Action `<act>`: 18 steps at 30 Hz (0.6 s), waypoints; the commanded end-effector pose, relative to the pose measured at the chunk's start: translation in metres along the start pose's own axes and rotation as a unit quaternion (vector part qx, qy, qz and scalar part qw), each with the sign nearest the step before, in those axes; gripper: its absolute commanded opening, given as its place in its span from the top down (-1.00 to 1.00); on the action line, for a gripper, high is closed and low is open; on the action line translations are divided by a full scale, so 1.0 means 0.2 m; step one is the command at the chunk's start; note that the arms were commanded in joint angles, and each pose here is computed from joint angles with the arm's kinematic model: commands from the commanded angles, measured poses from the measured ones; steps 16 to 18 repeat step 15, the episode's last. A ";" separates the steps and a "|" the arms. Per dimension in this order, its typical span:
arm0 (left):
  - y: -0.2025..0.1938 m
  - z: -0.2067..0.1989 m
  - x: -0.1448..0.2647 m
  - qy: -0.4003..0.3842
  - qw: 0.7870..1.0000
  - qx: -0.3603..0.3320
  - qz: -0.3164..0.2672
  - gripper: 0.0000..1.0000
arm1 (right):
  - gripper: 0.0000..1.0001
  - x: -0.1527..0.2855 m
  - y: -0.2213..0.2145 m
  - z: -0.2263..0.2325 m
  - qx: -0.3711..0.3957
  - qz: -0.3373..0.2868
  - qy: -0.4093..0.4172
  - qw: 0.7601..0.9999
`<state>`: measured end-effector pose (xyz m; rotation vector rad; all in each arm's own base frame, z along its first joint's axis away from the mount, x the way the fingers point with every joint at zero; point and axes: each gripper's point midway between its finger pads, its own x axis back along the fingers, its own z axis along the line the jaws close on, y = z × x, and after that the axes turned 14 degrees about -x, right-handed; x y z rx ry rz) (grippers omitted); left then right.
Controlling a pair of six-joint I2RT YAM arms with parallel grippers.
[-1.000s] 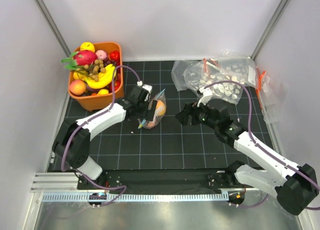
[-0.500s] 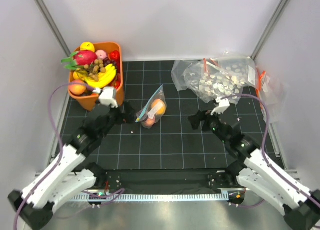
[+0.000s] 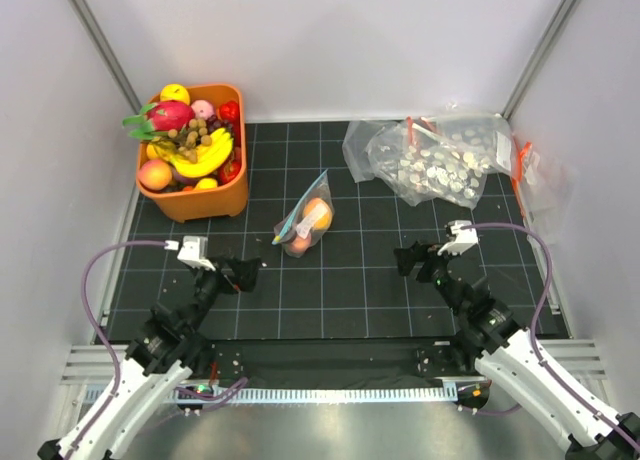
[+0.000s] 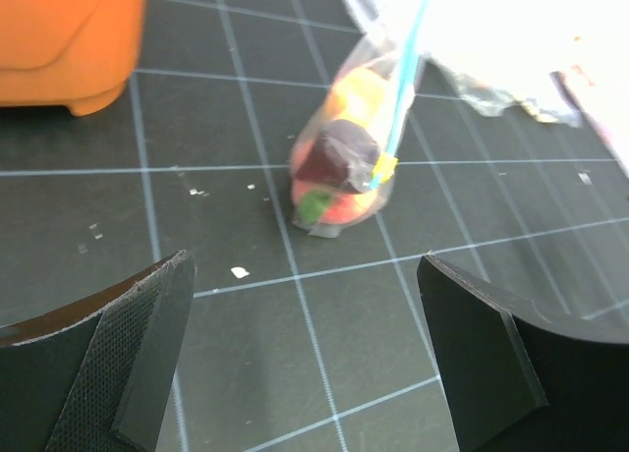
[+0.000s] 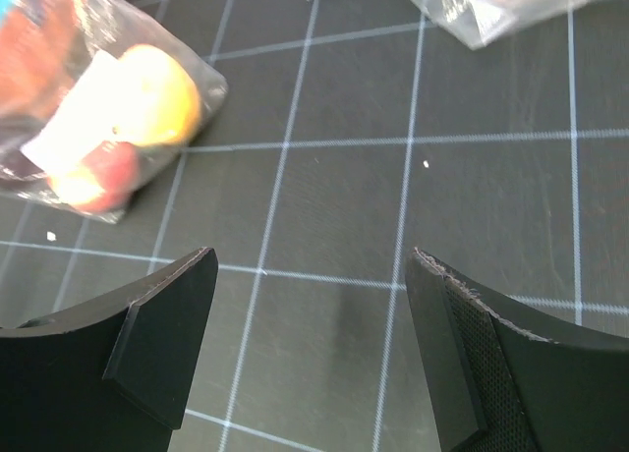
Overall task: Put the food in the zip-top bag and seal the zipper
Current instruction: Reset both arms
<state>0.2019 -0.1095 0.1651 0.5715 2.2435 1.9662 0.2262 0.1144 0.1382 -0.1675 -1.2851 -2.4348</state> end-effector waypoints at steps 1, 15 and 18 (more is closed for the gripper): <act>0.07 -0.08 0.02 -0.048 0.998 0.014 -0.048 -0.99 | -0.69 0.00 0.04 -0.01 -0.015 -0.027 -0.004 1.000; 0.04 -0.08 -0.01 -0.044 0.998 0.008 -0.036 -0.99 | -0.67 -0.03 0.01 -0.02 -0.015 -0.018 -0.011 1.000; 0.04 -0.08 -0.01 -0.044 0.998 0.008 -0.036 -0.99 | -0.67 -0.03 0.01 -0.02 -0.015 -0.018 -0.011 1.000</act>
